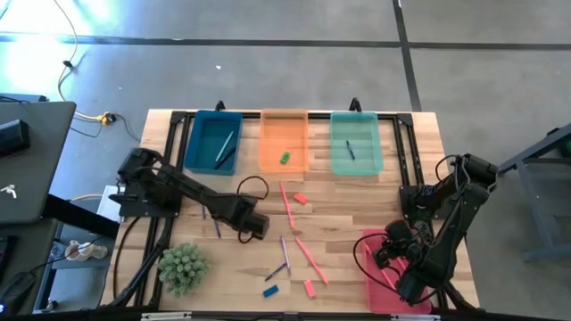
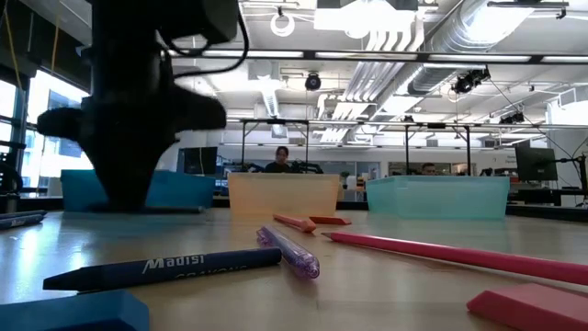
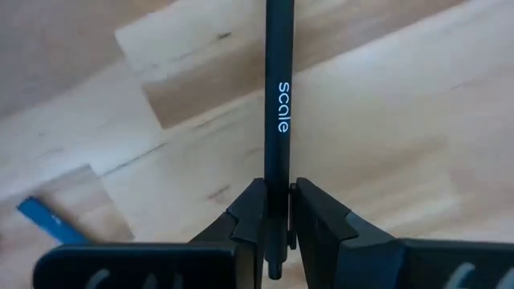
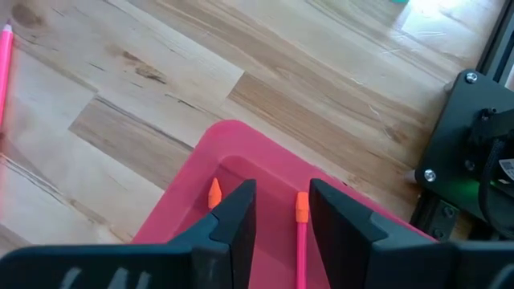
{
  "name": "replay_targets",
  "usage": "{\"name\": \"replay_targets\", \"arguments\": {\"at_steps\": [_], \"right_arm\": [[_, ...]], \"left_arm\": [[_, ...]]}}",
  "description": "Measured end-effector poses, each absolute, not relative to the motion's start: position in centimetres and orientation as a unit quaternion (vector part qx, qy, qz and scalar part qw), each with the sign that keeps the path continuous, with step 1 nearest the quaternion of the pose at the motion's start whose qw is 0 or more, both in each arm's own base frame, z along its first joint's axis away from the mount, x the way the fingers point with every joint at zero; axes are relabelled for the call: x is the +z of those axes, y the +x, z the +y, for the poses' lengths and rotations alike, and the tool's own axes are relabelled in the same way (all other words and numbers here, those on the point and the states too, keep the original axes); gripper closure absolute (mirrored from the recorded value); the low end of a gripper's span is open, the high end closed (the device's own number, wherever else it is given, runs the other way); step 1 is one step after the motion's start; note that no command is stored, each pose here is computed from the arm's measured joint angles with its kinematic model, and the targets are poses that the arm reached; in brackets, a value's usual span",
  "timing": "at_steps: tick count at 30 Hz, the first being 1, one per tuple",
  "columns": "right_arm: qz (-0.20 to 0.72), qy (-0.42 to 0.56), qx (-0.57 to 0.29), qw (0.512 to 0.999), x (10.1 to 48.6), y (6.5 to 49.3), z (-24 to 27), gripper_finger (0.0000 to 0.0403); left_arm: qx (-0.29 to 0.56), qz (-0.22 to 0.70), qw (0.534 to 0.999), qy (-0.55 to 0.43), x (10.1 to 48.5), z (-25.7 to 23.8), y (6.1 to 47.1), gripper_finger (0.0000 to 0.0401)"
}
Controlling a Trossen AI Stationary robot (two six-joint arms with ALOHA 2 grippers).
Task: Sort crayons/erasers/pens/pencils in bins
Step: Put the black pen into the blue bin
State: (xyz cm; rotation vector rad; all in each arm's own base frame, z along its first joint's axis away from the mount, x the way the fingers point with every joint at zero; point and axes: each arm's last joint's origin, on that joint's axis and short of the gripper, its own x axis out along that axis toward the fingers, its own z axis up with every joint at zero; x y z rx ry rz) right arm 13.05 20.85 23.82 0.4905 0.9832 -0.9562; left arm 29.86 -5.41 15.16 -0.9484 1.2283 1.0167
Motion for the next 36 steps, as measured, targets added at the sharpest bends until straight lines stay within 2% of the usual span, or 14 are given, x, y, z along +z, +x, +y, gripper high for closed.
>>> {"name": "replay_targets", "arguments": {"at_steps": [8,19,27,36], "right_arm": [[0.449,0.22,-0.441,0.745,23.8,13.3,20.6,0.0295],[0.458,0.204,-0.453,0.737,23.9,15.1,19.3,0.0295],[0.449,0.214,-0.469,0.73,23.9,16.0,18.6,0.0295],[0.429,0.228,-0.495,0.72,23.9,17.5,17.2,0.0295]], "left_arm": [[0.427,0.462,0.657,-0.415,19.5,-5.0,28.8,0.0362],[0.5,0.332,0.705,-0.378,26.2,0.5,24.5,0.0362],[0.554,0.302,0.695,-0.346,28.2,5.7,21.9,0.0362],[0.593,0.35,0.646,-0.328,27.6,11.2,19.9,0.0362]]}}
